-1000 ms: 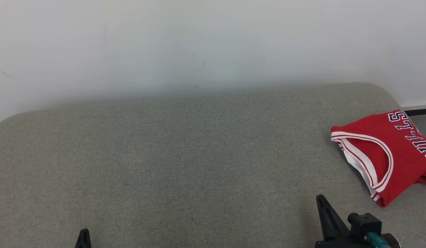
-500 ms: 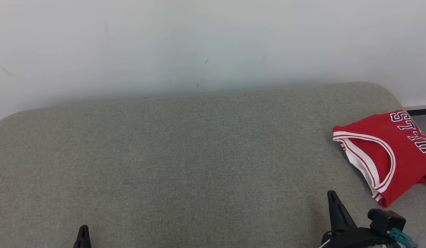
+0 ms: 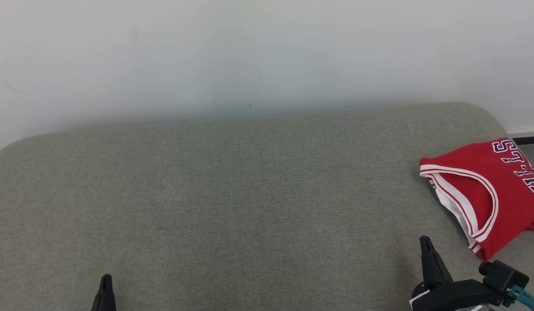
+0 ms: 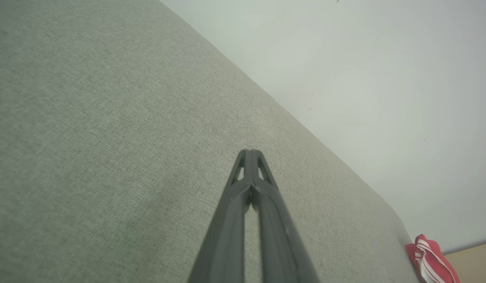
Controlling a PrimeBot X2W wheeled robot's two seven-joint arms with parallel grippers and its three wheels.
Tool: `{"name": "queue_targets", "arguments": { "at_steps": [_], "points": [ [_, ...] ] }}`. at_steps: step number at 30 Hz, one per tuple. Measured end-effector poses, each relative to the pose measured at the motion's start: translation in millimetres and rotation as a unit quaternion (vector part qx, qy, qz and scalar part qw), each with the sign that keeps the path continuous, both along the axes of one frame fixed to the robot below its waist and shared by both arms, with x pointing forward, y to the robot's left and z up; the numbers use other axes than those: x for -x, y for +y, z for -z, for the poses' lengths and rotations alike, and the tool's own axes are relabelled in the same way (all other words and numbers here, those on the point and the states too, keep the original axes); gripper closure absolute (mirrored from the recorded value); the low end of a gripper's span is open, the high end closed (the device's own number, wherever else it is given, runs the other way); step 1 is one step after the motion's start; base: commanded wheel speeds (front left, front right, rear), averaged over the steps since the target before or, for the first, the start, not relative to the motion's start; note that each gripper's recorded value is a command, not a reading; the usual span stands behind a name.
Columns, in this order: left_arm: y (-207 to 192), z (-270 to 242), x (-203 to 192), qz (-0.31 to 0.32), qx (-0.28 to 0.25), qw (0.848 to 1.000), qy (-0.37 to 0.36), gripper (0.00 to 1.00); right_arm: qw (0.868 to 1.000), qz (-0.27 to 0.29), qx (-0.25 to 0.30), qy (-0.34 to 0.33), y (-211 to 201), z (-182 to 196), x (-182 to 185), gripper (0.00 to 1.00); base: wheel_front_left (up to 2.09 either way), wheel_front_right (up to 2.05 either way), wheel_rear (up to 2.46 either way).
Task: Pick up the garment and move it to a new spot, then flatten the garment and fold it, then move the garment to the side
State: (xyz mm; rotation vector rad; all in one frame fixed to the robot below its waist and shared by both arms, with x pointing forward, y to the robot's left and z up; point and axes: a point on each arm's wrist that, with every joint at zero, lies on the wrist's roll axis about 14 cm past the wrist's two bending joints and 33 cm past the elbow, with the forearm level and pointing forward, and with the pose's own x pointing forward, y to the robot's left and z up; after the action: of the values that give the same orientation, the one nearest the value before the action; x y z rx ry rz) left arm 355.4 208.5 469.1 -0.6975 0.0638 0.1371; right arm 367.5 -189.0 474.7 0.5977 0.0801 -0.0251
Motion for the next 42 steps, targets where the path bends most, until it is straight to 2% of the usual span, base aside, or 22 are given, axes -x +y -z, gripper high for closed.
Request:
{"name": "queue_targets", "arguments": {
  "at_steps": [19, 42],
  "points": [
    [-2.7, -6.3, -9.4, 0.000, 0.121, 0.993, -0.012, 1.00, 0.991, 0.021, -0.132, -0.001, -6.0, -5.6, -5.0, 1.00, 0.00, 0.00, 0.00],
    [-5.7, -14.5, -18.4, 0.004, 0.237, 0.971, -0.026, 1.00, 0.964, 0.030, -0.263, -0.009, -9.6, -13.3, -10.5, 1.00, 0.00, 0.00, 0.00]
  ]
}}
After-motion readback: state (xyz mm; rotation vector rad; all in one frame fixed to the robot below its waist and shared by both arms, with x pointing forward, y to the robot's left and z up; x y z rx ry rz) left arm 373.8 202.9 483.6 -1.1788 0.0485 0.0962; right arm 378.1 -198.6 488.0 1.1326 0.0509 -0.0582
